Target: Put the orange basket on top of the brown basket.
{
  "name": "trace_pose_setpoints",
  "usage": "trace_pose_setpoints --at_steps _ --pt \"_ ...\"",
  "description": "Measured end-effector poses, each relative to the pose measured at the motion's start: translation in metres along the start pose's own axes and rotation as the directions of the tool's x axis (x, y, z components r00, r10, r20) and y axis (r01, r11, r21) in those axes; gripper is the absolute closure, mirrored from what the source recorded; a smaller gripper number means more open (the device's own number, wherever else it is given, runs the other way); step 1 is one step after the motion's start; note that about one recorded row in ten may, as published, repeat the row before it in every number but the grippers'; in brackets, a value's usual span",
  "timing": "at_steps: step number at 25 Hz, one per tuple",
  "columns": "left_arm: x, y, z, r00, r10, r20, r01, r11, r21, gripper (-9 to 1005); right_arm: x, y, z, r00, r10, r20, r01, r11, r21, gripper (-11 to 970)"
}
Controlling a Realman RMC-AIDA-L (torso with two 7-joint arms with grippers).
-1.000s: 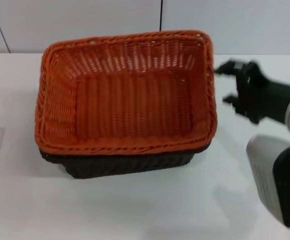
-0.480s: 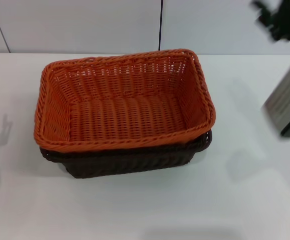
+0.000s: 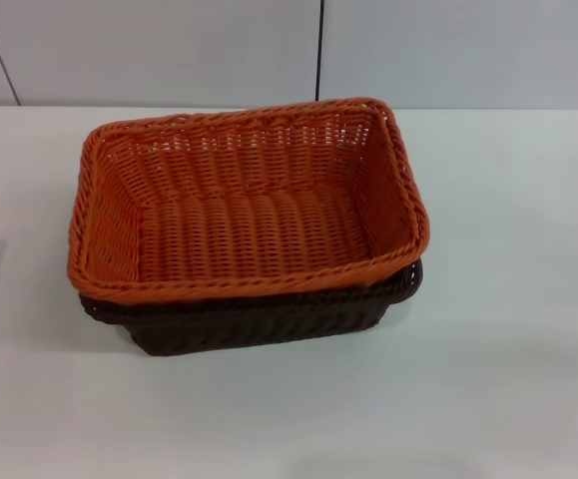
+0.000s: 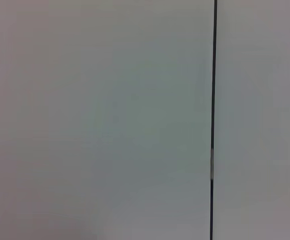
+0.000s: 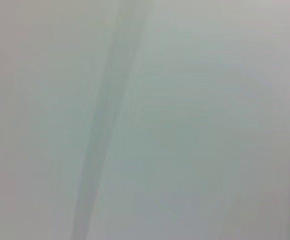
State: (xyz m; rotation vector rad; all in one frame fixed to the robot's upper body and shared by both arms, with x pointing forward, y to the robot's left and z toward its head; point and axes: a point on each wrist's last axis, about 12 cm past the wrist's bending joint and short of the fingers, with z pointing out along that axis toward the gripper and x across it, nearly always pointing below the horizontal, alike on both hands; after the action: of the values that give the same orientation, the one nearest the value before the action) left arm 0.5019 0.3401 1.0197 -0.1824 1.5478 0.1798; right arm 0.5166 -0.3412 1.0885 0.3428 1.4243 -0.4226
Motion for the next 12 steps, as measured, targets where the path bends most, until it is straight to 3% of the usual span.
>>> trace_pose_setpoints --at_steps 2,4,7,12 --pt "0.000 0.000 0.000 1.000 0.000 0.000 0.000 1.000 0.000 169 0.019 -0.021 -0.010 0.990 0.141 -0.017 -0.139 0.987 0.081 341" --pt "-0.003 0.002 -0.001 1.000 0.001 0.027 -0.001 1.000 -0.006 169 0.042 -0.048 -0.025 0.961 0.277 -0.021 -0.269 0.949 0.166 341" --pt "-0.002 0.003 -0.003 1.000 0.003 0.029 -0.003 1.000 -0.009 169 0.051 -0.058 -0.033 0.953 0.301 -0.027 -0.291 0.937 0.193 341" --pt "-0.002 0.004 -0.004 0.999 0.008 0.033 -0.007 1.000 -0.009 169 0.060 -0.060 -0.047 0.975 0.222 -0.019 -0.215 0.961 0.172 341"
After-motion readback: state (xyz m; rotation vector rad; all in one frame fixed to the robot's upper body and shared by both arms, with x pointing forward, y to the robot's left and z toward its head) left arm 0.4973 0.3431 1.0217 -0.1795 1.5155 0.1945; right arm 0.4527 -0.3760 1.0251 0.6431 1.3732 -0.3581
